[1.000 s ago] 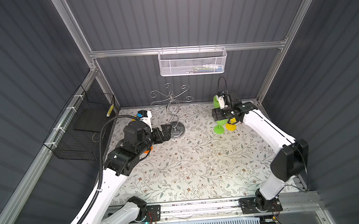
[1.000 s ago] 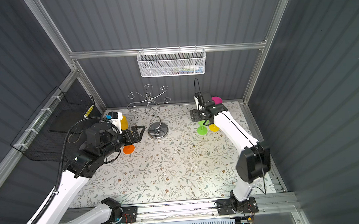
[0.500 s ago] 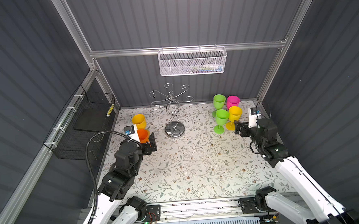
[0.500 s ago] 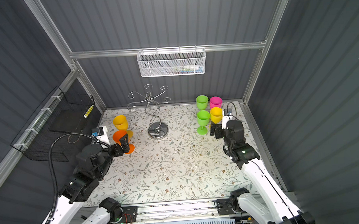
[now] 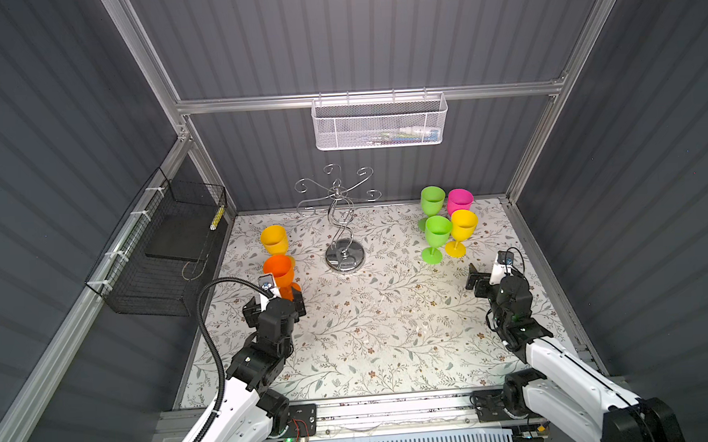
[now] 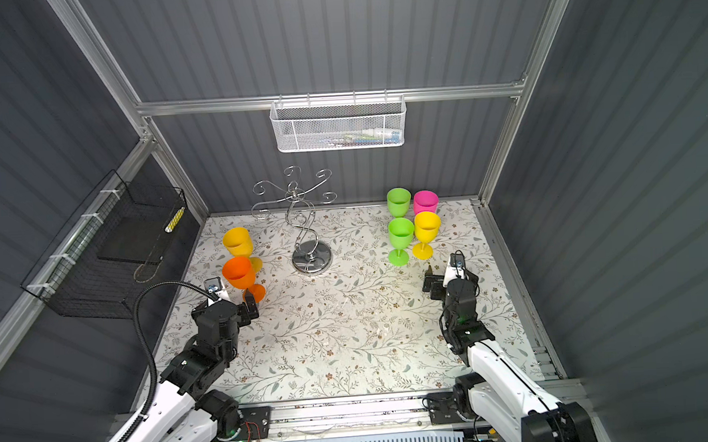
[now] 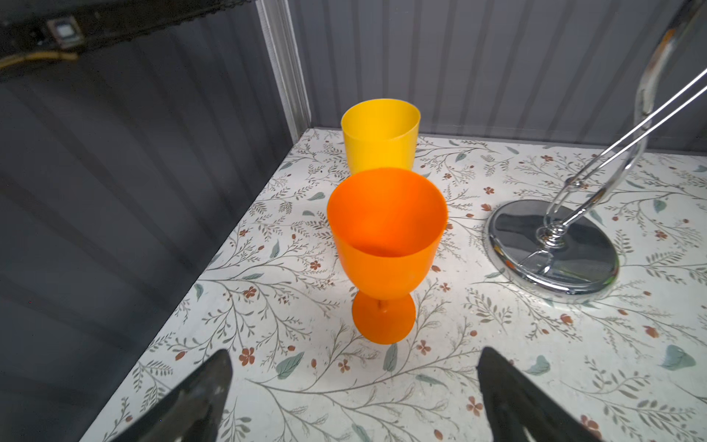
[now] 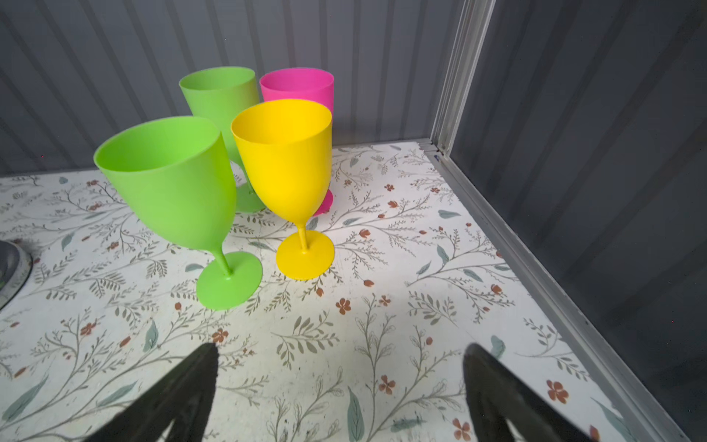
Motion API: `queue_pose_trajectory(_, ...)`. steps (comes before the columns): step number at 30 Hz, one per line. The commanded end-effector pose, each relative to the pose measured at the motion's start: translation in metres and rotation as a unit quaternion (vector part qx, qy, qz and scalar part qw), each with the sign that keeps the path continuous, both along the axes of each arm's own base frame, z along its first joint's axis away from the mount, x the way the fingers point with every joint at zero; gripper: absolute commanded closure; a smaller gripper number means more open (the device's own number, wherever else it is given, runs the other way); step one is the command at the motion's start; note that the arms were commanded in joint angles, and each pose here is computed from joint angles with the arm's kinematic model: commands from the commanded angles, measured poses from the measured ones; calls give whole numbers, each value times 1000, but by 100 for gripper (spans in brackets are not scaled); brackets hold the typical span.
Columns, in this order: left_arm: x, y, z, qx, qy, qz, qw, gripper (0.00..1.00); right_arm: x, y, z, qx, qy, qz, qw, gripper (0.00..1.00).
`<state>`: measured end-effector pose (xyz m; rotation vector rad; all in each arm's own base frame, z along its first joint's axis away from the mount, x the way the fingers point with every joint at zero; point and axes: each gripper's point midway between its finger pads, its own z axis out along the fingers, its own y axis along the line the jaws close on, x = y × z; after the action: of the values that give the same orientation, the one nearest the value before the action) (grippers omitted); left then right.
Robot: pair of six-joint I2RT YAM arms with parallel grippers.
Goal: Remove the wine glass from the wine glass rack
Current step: 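Lower the left gripper over the orange glass lying on its side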
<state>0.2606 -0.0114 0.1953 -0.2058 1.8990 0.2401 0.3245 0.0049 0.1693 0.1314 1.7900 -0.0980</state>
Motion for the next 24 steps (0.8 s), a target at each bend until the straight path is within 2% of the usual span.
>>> queue_pose_trajectory(1,-5,20,3,-23,-37,54,998,0,6,3,31,18,-70,11,997,1)
queue_pose_trajectory(5,-5,21,2,-35,-47,50,997,0,4,8,27,23,-77,26,996,1)
queue_pose_trajectory(8,-2,15,17,-35,-52,32,998,0,6,14,30,24,-74,43,996,1)
queue_pose_trajectory(11,1,12,33,-19,-29,23,999,0,8,19,36,30,-70,57,995,1)
queue_pose_trajectory(14,1,10,47,-23,20,29,999,0,9,22,40,42,-56,61,996,1)
queue_pose_trajectory(17,5,2,54,-4,90,16,996,0,10,28,46,52,-50,75,995,1)
queue_pose_trajectory(24,18,-19,61,41,225,-20,973,9,11,49,56,66,-34,125,989,2)
